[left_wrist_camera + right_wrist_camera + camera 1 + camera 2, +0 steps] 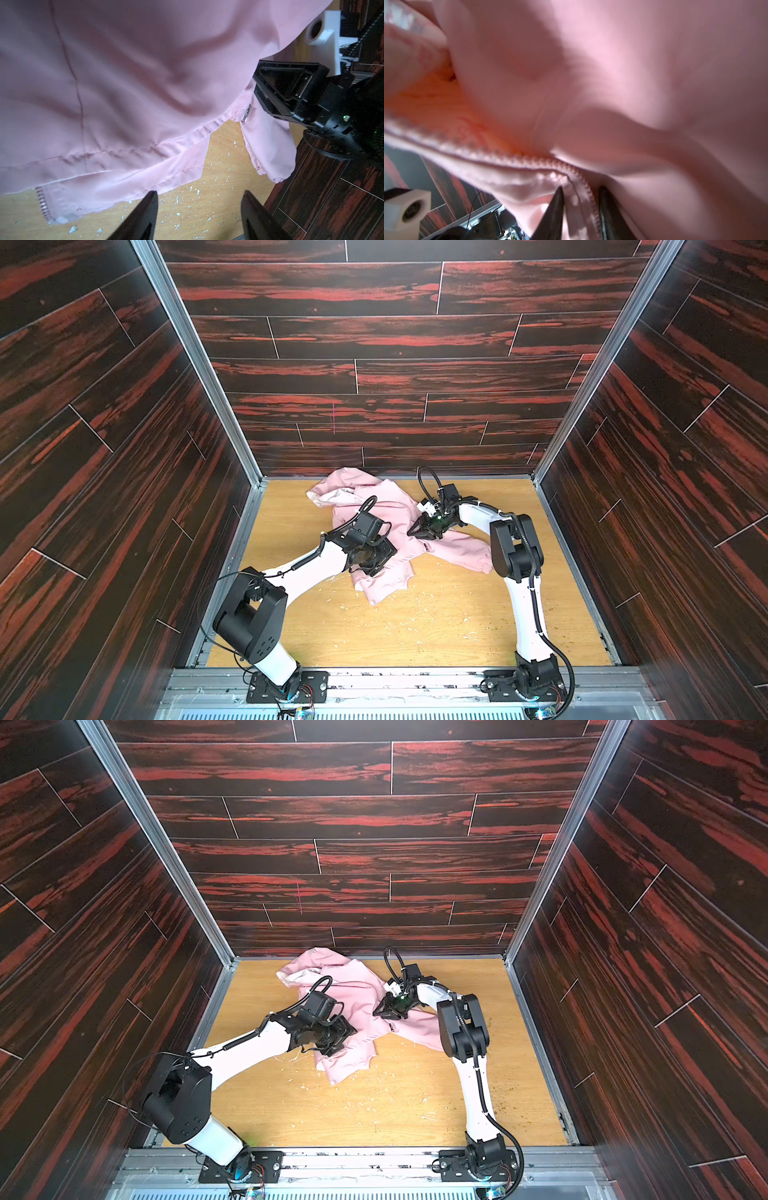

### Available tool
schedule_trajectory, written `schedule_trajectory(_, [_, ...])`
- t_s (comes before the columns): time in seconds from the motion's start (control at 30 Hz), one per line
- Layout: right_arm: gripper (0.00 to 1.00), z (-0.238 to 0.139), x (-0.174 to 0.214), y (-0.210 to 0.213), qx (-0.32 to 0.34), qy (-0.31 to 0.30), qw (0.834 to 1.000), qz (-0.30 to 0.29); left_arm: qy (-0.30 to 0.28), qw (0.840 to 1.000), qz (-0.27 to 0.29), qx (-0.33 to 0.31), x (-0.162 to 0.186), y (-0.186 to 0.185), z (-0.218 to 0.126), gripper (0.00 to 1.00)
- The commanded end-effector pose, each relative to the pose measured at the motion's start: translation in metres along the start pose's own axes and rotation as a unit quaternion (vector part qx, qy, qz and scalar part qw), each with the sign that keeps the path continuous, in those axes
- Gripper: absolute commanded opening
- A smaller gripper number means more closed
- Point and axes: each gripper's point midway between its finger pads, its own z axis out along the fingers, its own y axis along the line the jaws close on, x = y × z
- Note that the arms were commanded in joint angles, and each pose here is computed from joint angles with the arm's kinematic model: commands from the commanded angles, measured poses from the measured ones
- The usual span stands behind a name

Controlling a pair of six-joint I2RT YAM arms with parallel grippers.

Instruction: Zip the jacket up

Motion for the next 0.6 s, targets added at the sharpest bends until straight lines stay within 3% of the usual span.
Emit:
schedule_trajectory(0.0, [0.24,-0.02,0.004,0.036,-0.029,-0.015,0.999,-0.014,-0.011,0.999,0.005,0.039,-0.004,-0.015,-0.01,0.68])
schedule_trajectory(0.3, [0.08,-0.041,0.018,0.08,-0.064,-0.025,0.998,-0.004,0.003,0.986,-0.022,0.168,0.006,-0.053,0.001,0.73])
schedule_trajectory(0.57, [0.0,-0.035,0.033,0.089,-0.014,-0.003,0.999,0.043,0.01,0.969,-0.066,0.237,0.02,-0.078,0.01,0.73])
